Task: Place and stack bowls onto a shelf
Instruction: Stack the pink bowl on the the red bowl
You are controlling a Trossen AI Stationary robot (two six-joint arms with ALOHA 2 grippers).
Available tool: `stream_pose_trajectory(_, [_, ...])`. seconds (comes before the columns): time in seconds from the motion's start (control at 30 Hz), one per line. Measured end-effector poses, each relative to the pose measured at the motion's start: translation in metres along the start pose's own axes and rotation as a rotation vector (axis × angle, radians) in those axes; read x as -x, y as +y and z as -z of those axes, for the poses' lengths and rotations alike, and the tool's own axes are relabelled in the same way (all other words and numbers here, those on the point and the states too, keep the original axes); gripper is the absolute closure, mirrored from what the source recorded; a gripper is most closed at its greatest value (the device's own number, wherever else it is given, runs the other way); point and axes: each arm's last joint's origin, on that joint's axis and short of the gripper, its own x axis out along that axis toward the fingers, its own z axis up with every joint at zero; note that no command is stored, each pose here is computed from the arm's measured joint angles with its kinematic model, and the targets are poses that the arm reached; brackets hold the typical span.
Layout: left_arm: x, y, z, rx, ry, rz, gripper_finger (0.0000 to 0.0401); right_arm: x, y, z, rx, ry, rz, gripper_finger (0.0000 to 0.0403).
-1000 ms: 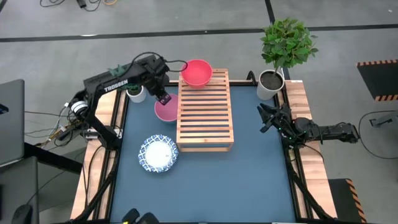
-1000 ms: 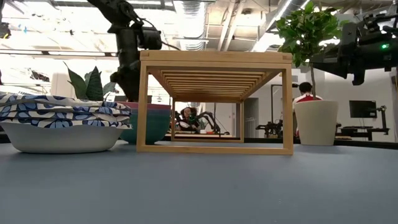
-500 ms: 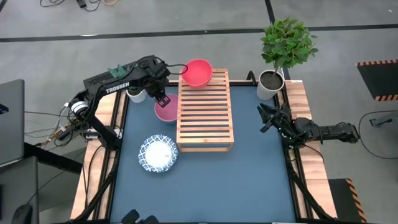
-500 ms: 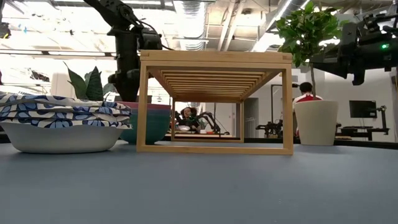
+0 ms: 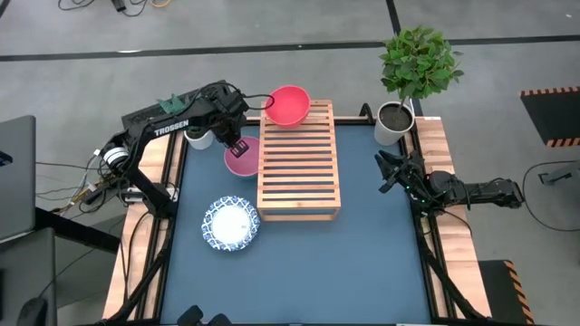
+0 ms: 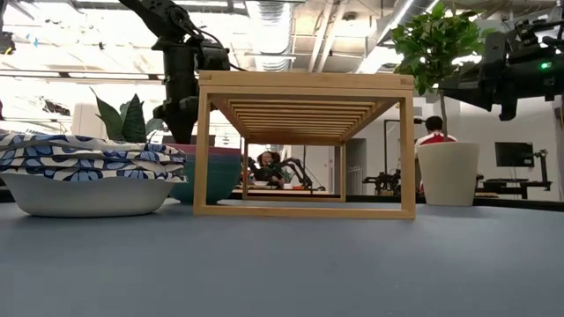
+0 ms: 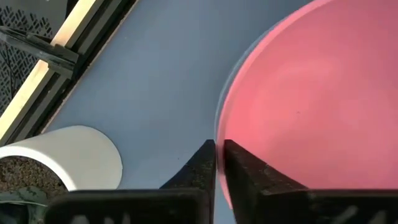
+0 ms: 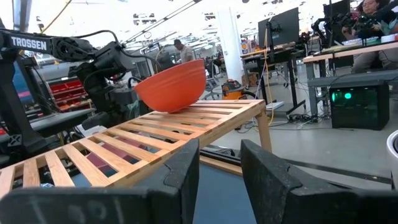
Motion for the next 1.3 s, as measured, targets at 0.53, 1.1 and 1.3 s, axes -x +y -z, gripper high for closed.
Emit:
stream_pose_trajectory(0.53, [0.014, 0.001, -0.006, 0.032, -0.008, 0.003, 0.04, 0.0, 0.0, 0.0, 0.001, 0.0, 0.0, 0.0259])
stream_pose_trajectory(1.1, [0.05, 0.005, -0.016, 0.021, -0.022, 0.003, 0.0401, 0.0, 0.0, 0.0, 0.002, 0.0, 0.0, 0.0259])
stream_pose_trajectory(1.3, [0.07, 0.009, -0.019, 0.007, -0.018, -0.082, 0.0401, 0.0, 0.0, 0.0, 0.002, 0.001, 0.0, 0.0259])
